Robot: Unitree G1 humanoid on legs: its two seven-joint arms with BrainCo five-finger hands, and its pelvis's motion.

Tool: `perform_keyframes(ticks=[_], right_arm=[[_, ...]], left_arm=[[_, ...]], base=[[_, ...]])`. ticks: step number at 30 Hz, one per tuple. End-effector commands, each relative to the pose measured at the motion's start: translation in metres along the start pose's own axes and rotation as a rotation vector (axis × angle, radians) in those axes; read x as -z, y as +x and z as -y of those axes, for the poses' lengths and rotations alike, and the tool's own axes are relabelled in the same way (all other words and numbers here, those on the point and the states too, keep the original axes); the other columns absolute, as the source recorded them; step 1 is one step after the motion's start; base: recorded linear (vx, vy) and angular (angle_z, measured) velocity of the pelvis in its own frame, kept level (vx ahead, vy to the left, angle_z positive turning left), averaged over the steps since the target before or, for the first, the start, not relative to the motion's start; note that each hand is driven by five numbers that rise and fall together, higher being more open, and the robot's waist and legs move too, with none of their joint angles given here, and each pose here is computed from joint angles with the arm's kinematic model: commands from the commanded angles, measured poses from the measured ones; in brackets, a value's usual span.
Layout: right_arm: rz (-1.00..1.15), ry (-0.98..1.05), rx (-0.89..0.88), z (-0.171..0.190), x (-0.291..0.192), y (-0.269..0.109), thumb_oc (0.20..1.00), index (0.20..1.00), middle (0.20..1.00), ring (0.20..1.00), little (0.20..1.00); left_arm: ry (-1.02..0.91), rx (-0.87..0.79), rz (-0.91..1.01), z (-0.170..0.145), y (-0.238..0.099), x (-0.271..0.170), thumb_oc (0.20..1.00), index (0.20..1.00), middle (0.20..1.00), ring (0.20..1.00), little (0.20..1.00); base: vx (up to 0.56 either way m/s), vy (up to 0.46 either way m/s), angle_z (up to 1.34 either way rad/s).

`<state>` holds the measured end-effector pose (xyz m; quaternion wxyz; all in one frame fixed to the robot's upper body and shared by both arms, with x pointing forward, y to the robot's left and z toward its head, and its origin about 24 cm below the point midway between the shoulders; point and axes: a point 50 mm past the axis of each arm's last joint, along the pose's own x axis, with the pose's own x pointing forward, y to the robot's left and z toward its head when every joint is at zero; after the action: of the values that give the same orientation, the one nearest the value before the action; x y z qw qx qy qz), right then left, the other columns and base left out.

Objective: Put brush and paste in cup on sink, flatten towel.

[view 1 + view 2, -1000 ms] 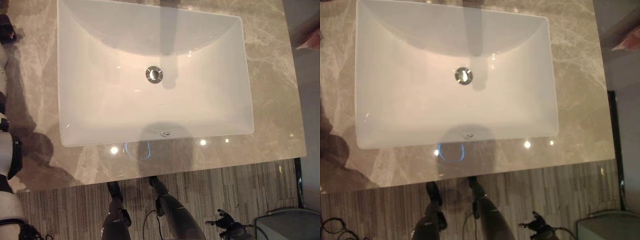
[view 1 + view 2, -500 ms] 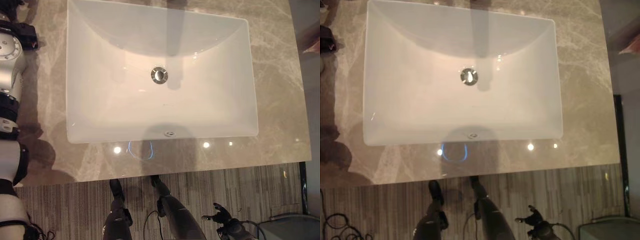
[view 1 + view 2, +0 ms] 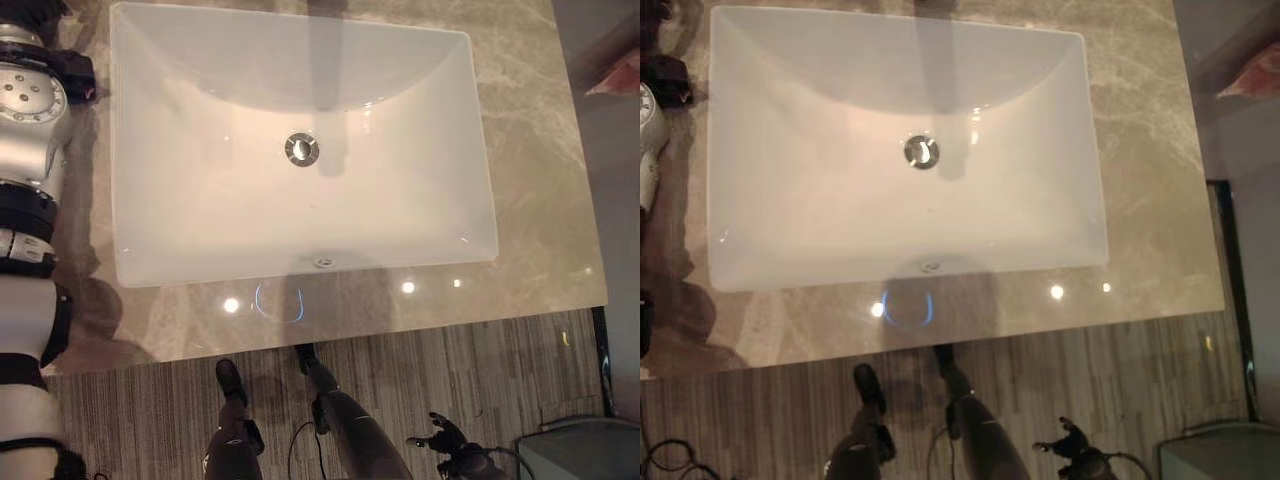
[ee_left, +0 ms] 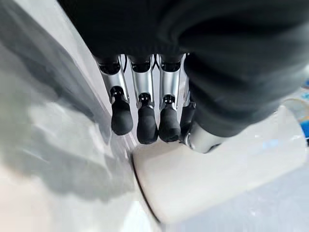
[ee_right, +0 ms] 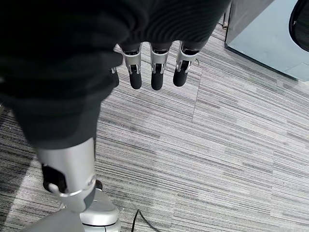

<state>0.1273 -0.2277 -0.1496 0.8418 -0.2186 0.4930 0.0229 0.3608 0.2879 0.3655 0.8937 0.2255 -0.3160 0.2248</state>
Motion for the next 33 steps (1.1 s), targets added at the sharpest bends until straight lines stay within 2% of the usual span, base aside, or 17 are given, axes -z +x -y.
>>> perform_keyframes(ticks=[1, 33], right_arm=[[-0.002, 0.011, 0.039, 0.016, 0.005, -0.001, 1.000, 1.000, 1.000, 1.000, 1.000], [-0.003, 0.023, 0.054, 0.018, 0.008, -0.002, 1.000, 1.000, 1.000, 1.000, 1.000]], left_arm=[[0.045, 0.075, -0.067, 0.028, -0.011, 0.024, 0.200, 0.200, 0.200, 0.200, 0.200], [-0.002, 0.133, -0.066, 0.060, -0.020, 0.024, 0.200, 0.200, 0.200, 0.200, 0.200]], base=[[0.00, -0.029, -0.04], [0.00, -0.007, 0.00]])
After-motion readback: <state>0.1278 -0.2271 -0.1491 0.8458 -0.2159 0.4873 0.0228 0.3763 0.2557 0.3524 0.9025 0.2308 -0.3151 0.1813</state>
